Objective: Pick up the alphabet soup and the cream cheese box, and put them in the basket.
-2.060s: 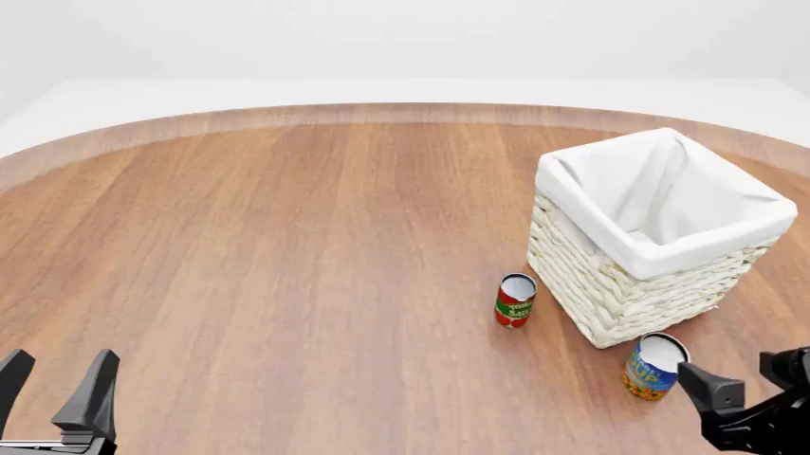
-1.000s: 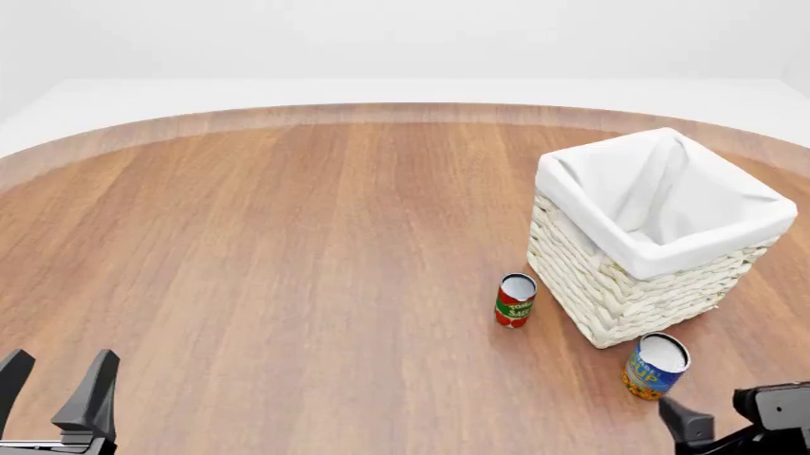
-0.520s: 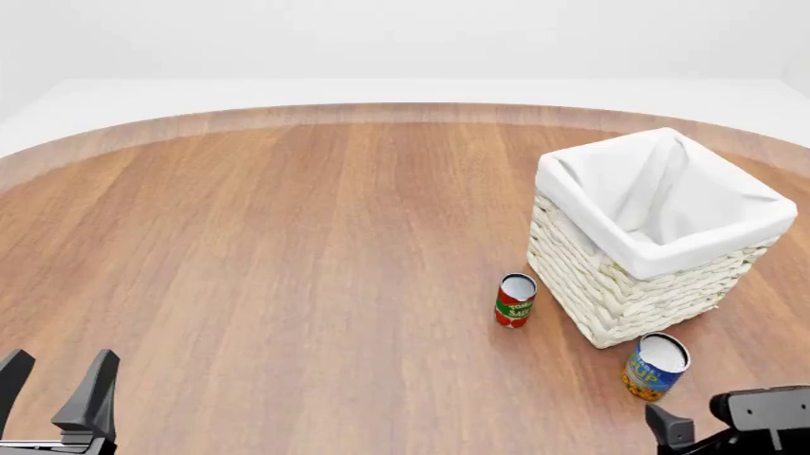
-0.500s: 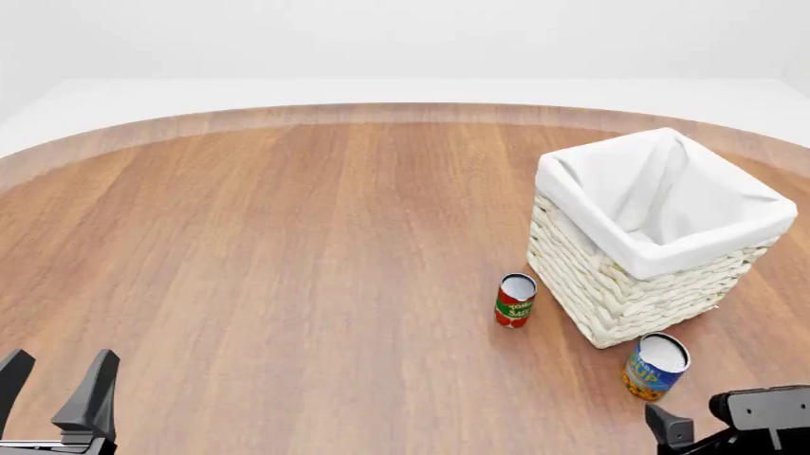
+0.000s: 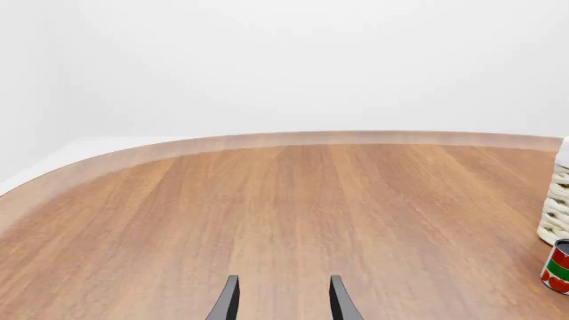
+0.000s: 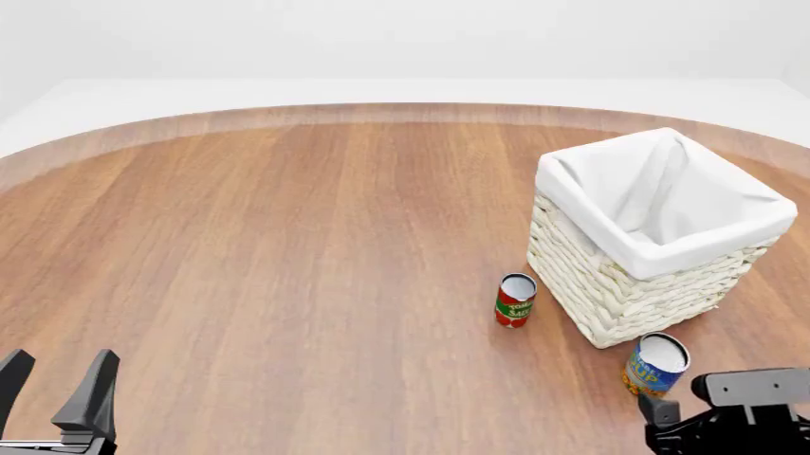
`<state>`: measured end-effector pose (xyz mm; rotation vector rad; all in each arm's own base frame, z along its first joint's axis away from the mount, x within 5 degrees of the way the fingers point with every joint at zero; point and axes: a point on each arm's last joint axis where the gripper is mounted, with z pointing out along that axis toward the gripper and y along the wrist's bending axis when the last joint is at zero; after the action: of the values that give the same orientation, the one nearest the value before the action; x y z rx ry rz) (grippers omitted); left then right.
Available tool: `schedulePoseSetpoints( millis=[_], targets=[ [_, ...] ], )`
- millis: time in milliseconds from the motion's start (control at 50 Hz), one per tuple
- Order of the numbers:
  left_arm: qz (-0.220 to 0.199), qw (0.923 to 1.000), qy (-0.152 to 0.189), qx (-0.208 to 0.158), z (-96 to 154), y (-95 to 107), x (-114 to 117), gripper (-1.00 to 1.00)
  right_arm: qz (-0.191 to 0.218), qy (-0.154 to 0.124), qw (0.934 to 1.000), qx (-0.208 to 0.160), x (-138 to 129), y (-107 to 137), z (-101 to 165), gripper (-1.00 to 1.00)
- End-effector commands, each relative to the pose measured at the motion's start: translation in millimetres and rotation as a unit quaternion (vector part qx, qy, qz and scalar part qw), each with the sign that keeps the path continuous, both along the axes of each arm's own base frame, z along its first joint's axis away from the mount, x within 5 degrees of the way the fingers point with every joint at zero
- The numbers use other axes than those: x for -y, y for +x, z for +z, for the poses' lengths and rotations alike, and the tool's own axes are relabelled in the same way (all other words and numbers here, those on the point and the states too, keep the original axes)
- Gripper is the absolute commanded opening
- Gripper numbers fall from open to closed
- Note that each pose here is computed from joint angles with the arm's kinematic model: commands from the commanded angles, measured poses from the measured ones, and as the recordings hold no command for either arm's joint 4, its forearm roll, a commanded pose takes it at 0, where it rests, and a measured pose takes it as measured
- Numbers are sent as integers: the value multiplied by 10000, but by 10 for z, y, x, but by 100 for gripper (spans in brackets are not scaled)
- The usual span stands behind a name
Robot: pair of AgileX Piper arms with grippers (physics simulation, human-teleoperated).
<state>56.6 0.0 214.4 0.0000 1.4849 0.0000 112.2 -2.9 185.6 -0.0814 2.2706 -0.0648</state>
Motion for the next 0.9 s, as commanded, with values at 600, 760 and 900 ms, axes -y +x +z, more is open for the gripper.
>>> schedulePoseSetpoints(
  millis=[600,760,900],
  targets=[
    [0,10000,0,0,0,0,0,100,-154,-166,9995,-209,107,417,-203,100],
    [0,10000,0,0,0,0,0,100,-191,-169,9995,-211,124,472,-203,100],
    [0,10000,0,0,0,0,0,100,-209,-202,9993,-252,149,551,-225,100]
  ],
)
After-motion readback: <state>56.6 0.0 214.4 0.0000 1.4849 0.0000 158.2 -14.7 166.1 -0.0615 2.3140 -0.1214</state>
